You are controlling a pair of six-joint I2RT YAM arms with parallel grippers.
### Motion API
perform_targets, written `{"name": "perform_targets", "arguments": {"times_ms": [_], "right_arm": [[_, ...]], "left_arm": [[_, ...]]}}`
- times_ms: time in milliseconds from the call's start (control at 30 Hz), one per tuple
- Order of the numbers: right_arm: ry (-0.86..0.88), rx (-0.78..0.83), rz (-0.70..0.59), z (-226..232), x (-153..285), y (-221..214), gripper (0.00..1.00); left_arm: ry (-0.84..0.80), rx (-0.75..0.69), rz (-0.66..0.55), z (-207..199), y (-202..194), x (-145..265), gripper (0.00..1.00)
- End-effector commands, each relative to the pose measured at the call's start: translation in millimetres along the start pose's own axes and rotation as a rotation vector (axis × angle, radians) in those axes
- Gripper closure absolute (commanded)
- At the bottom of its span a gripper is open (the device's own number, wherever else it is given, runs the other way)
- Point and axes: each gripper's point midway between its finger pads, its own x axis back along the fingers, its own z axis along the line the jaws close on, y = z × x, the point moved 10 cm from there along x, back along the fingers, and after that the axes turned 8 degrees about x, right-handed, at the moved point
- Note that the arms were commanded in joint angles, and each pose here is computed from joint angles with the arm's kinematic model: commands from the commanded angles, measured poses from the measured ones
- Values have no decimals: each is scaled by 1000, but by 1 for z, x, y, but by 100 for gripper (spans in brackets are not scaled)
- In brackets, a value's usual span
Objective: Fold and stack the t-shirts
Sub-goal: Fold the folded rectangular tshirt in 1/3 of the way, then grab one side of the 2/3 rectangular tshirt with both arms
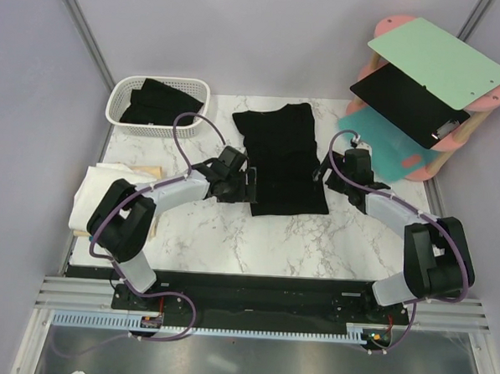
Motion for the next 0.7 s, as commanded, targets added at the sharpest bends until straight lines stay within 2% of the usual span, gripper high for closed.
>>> {"name": "perform_targets", "arguments": {"times_ms": [0,200,300,467,600,667], "right_arm": [[-20,-47,102,-16,9,-28,15],[2,-95,183,-22,10,-48,25],[33,-118,240,-21,6,-58,33],[72,-160,312,-22,7,-74,44],[94,-171,340,-21,14,-80,45],[93,-175,345,-23,18,-84,47]], "left_arm": [[-118,68,-19,-15,-5,-1,19],[-148,86,10,-16,-12,-11,23],[-156,86,17,-19,-13,-14,27],[-167,87,38,-21,-18,-21,42],[-169,84,46,-23,-22,-27,49],[-168,86,52,-22,-24,-29,62]]}}
